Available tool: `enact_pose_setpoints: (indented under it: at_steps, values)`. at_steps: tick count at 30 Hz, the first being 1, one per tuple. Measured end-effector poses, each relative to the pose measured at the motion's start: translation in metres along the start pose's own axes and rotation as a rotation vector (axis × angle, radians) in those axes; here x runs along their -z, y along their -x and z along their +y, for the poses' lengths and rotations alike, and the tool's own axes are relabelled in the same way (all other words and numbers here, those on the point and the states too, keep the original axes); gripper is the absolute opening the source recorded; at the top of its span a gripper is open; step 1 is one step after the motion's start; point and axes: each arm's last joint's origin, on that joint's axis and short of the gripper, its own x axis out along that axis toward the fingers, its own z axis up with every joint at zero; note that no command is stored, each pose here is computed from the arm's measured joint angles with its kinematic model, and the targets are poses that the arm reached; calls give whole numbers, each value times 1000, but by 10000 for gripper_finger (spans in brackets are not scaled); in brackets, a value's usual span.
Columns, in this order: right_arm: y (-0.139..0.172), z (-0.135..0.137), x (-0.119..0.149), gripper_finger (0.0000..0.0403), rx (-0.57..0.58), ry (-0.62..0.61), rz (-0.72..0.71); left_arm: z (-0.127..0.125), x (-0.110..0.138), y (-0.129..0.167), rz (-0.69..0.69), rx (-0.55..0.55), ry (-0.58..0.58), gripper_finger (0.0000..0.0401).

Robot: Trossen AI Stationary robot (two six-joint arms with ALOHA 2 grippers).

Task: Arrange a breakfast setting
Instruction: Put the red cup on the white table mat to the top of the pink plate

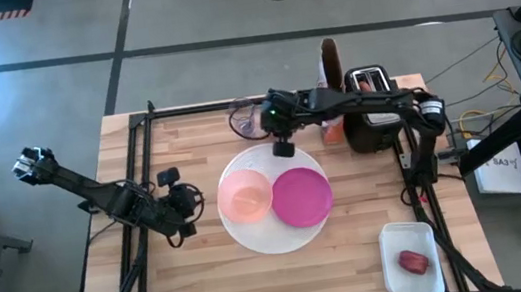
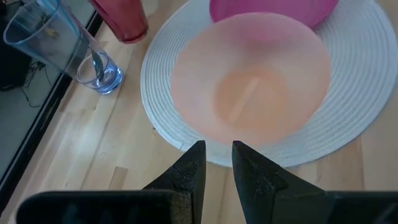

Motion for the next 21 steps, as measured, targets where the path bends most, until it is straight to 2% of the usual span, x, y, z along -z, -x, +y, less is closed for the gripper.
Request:
enact_pose_setpoints:
  at_steps: [8,14,21]
  values:
    - [27,32,-4,9,-86,-33,-18,-4,-5,-2,-34,15,27,62]
    - [27,56,-8,9,-117,31,-32,-8,-9,-5,-54,23,42,62]
    - [17,63,-8,9,-118,31,-15,-12,-10,-7,-45,62,49,62]
